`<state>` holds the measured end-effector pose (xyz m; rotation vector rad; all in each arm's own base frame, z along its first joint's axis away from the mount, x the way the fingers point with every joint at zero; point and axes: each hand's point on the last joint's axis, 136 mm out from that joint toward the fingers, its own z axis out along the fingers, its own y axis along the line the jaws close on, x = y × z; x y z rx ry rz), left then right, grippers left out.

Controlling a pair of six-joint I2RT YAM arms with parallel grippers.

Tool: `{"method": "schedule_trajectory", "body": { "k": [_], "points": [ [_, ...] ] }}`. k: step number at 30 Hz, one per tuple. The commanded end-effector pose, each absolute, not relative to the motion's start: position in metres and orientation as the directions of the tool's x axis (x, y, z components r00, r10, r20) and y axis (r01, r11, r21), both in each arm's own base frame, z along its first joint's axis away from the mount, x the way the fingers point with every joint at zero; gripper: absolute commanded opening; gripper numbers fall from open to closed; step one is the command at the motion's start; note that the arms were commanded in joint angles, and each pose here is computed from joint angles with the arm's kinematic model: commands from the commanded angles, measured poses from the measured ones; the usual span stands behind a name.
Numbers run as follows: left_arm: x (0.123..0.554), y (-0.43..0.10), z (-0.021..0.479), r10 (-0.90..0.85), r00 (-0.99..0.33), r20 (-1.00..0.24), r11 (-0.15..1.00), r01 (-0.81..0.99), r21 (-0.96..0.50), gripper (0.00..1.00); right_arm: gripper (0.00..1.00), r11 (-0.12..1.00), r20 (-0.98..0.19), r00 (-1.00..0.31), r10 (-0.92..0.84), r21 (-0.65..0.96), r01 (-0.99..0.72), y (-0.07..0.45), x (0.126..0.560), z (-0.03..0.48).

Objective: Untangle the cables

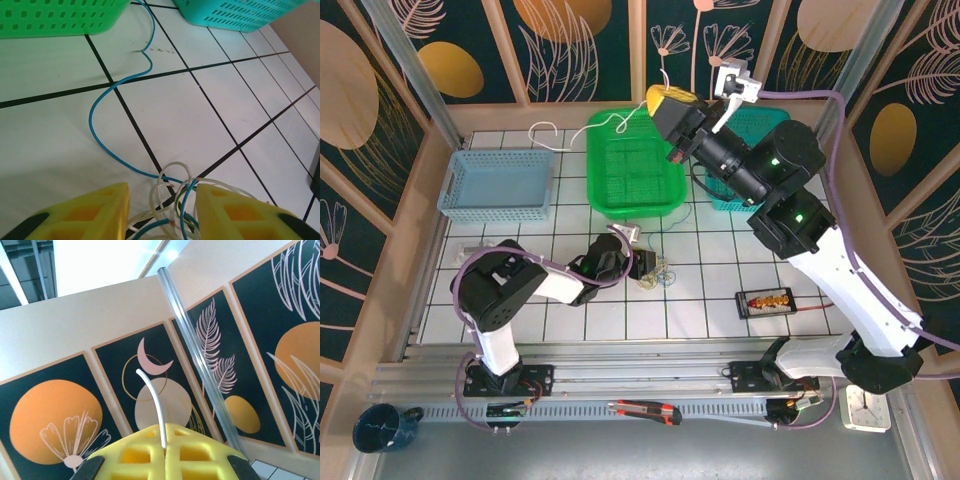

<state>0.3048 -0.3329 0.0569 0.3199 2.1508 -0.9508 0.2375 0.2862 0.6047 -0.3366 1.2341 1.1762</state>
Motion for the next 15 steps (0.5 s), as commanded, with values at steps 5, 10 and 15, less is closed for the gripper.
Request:
{"method": "schedule_trajectory", "body": {
  "k": [5, 10, 15],
  "points": [
    [0.299, -0.332, 0.103, -0.112, -0.647, -0.755, 0.654, 0.524, -0.546, 0.57, 0.00, 0.530, -0.849, -0.025, 0.527, 0.352, -0.772, 0.266, 0.264, 0.609],
    [0.296, -0.324, 0.122, -0.141, -0.630, -0.764, 0.657, 0.518, -0.548, 0.79, 0.00, 0.606, -0.853, -0.012, 0.521, 0.380, -0.698, 0.243, 0.294, 0.591],
    [0.291, -0.314, 0.140, -0.172, -0.612, -0.772, 0.657, 0.513, -0.553, 0.95, 0.00, 0.720, -0.865, 0.022, 0.501, 0.403, -0.565, 0.202, 0.335, 0.564]
  ]
}}
